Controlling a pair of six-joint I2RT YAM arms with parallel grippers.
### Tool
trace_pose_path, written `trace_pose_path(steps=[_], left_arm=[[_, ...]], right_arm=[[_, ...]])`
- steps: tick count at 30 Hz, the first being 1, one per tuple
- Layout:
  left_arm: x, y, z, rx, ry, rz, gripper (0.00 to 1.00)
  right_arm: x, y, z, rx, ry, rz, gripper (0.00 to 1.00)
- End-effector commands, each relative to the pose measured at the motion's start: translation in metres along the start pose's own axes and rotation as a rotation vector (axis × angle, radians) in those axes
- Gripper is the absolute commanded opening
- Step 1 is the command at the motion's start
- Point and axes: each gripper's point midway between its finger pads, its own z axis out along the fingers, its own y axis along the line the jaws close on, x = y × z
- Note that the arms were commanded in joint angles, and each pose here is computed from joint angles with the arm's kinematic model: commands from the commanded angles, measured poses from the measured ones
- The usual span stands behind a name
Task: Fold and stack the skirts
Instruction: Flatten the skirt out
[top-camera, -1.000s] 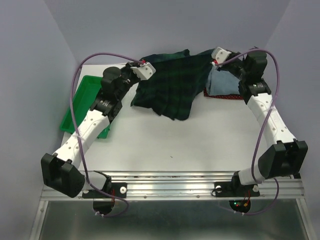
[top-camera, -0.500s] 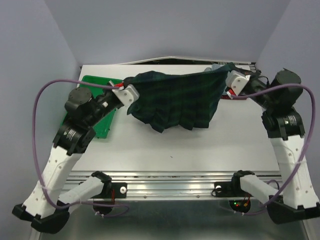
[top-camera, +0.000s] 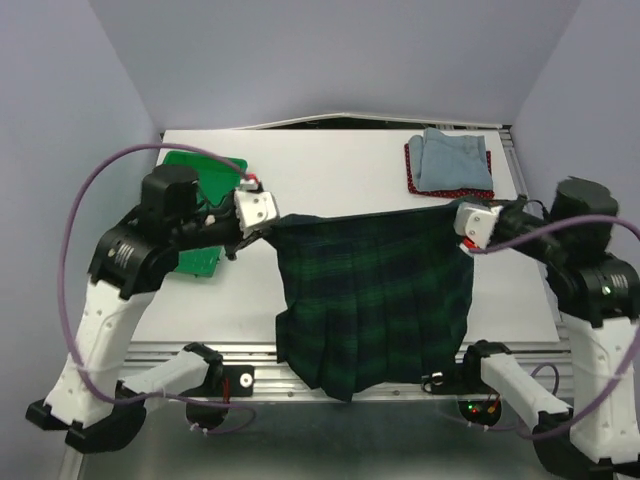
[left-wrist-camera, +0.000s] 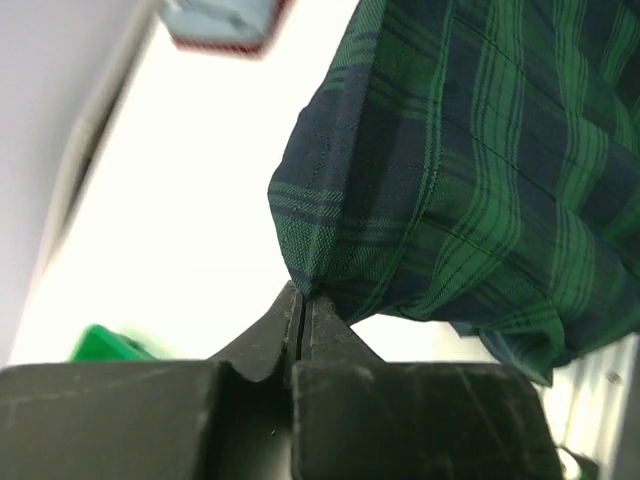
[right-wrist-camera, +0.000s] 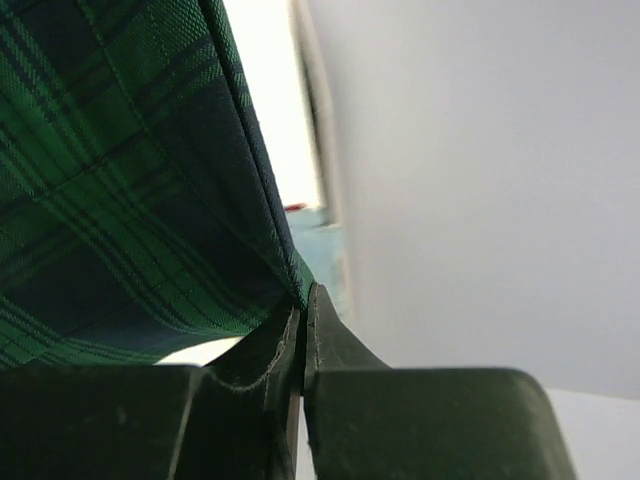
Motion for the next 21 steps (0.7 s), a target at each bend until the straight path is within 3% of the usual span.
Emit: trace_pose_path(steps=[1,3,4,5,6,7,8,11,14,15,16,17,21], left_arm=[[0.096,0.012,0.028,0.028,0.384,-0.232,0.00],[0.115,0.029,0.052,0.023,0.455,-0.288,0.12],[0.131,0.051,0.076,-0.018,0.503,-0.344,0.77],[0.130,0.077,0.081,-0.107,0.502,-0.357,0.98],[0.126,0.093,0.090,-0.144,0.474,-0.380,0.99],[0.130,0.120,0.102,-0.196,0.446,-0.398,0.98],[0.127,0.136,0.105,-0.242,0.420,-0.416,0.99],[0.120,0.182,0.107,-0.403,0.360,-0.475,0.99],[0.131,0.199,0.101,-0.526,0.337,-0.554,0.99],[0.153,0.190,0.105,-0.531,0.369,-0.595,0.99],[0.148,0.189,0.104,-0.531,0.316,-0.603,0.99],[0.174,0.170,0.110,-0.499,0.351,-0.633,0.99],[0.195,0.133,0.128,-0.404,0.303,-0.706,0.99]], right_arm=[[0.135,0.041,0.050,-0.172,0.426,0.105,0.04],[0.162,0.044,0.084,-0.179,0.436,0.126,0.04],[0.190,0.057,0.114,-0.231,0.460,0.142,0.12],[0.204,0.064,0.127,-0.247,0.484,0.193,0.20],[0.214,0.067,0.142,-0.250,0.490,0.223,0.33],[0.237,0.084,0.165,-0.301,0.511,0.263,0.78],[0.245,0.072,0.179,-0.266,0.518,0.276,0.97],[0.257,0.055,0.209,-0.216,0.551,0.415,1.00],[0.255,0.045,0.214,-0.168,0.557,0.509,1.00],[0.251,0.043,0.212,-0.159,0.548,0.534,1.00],[0.249,0.048,0.209,-0.173,0.554,0.552,1.00],[0.245,0.052,0.207,-0.188,0.549,0.572,1.00],[0.235,0.091,0.192,-0.306,0.562,0.647,0.98]])
